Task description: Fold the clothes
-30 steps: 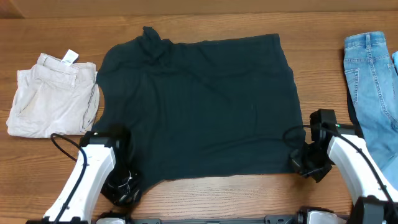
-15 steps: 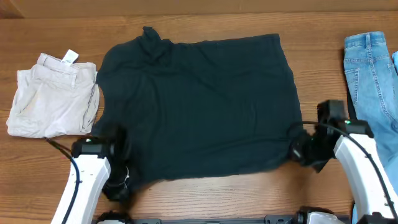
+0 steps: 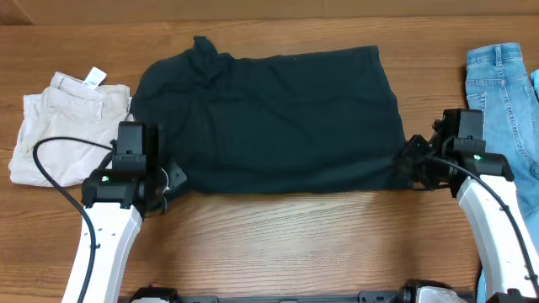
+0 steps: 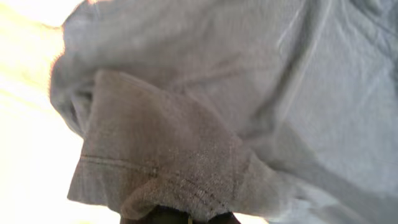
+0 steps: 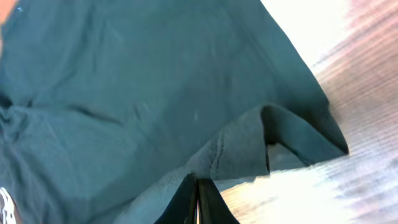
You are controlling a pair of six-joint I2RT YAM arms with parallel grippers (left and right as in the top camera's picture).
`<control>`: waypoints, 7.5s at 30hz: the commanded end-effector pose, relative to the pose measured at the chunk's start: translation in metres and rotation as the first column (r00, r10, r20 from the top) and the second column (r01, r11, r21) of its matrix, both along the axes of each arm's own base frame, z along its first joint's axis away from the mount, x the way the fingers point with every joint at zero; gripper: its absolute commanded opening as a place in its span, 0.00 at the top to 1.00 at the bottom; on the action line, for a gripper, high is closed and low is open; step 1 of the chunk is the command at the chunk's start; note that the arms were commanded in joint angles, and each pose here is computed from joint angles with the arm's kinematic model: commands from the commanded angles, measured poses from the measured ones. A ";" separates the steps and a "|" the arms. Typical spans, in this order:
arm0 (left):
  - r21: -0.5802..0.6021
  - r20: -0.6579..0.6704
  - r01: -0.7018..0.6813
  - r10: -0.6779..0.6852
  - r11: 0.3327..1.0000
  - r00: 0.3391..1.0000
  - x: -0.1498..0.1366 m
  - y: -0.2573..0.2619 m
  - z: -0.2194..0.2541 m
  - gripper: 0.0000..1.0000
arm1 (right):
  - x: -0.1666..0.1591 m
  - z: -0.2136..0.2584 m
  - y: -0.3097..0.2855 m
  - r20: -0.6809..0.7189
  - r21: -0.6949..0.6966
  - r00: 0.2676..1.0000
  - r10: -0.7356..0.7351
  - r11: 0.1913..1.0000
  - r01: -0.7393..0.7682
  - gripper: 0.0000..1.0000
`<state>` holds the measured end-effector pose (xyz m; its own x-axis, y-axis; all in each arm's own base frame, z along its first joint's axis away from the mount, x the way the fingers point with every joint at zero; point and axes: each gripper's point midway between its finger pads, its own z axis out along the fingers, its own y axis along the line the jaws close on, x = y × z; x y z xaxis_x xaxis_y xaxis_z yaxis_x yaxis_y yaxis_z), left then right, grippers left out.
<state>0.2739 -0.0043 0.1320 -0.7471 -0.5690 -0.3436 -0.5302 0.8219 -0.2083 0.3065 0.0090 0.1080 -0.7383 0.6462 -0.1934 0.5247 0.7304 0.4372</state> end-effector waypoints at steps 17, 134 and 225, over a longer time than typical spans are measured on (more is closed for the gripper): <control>0.190 -0.158 0.187 -0.158 0.964 0.975 0.027 0.027 -0.028 0.12 | 0.010 -0.032 0.012 -0.080 0.078 0.994 0.076 0.995 -0.070 0.35; 0.034 -0.543 0.330 -0.260 0.943 0.798 0.023 0.032 -0.071 0.75 | -0.055 -0.034 0.043 -0.266 0.237 0.930 0.254 0.952 -0.193 0.24; -0.092 -0.421 0.167 -0.191 0.982 0.887 -0.051 0.052 -0.067 0.22 | -0.019 -0.089 -0.057 -0.174 -0.173 0.970 -0.169 0.975 0.139 0.95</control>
